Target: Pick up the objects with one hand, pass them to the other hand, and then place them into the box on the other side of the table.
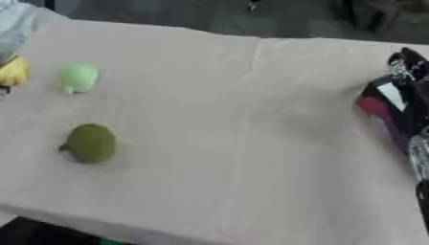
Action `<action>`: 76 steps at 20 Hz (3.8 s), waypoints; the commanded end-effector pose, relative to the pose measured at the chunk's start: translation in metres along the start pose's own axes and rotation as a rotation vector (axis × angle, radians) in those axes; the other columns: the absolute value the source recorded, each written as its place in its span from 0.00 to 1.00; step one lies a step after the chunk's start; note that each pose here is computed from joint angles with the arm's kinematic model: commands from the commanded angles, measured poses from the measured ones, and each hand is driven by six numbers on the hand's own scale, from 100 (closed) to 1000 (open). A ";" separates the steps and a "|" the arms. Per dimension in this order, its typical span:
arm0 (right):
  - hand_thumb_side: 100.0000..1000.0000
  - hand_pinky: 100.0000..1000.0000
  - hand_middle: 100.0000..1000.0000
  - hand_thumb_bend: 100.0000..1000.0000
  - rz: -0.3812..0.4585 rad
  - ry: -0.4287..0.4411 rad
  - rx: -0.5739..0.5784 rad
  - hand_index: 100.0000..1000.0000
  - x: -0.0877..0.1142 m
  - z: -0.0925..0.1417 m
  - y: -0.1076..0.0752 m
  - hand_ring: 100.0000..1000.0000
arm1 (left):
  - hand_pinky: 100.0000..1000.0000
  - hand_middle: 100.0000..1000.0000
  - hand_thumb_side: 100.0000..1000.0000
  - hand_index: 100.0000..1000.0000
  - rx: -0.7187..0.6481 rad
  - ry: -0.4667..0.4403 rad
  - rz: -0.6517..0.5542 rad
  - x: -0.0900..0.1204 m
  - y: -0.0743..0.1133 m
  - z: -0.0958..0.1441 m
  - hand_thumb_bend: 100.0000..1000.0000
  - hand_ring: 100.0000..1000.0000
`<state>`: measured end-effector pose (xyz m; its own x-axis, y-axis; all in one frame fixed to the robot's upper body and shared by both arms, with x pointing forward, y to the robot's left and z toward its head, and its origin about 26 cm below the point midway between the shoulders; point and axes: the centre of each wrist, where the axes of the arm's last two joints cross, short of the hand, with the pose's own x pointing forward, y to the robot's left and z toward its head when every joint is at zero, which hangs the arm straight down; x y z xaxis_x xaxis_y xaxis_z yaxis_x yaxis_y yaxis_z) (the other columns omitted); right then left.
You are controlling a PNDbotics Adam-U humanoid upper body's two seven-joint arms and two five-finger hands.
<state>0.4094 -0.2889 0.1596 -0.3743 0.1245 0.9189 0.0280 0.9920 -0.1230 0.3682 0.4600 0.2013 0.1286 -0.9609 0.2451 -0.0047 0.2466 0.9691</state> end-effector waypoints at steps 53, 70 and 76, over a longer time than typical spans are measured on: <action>0.19 0.97 0.91 0.15 0.498 -0.349 0.819 0.92 0.119 -0.031 0.257 0.94 | 0.69 0.46 0.00 0.45 0.311 -0.596 0.258 0.193 -0.077 0.020 0.00 0.47; 0.00 0.96 0.90 0.34 0.586 -0.443 0.977 0.91 0.119 -0.031 0.263 0.93 | 0.70 0.46 0.00 0.45 0.265 -0.729 0.275 0.195 -0.081 0.022 0.00 0.47; 0.00 0.96 0.89 0.34 0.582 -0.461 0.971 0.91 0.118 -0.029 0.267 0.93 | 0.70 0.46 0.00 0.45 0.212 -0.771 0.285 0.198 -0.083 0.022 0.00 0.47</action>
<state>0.4022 -0.0130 0.2354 -0.8152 0.3459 0.4646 -0.3548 0.3359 -0.8726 0.3726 0.2479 0.1605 -0.5939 -0.7148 0.3693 -0.1237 0.5347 0.8359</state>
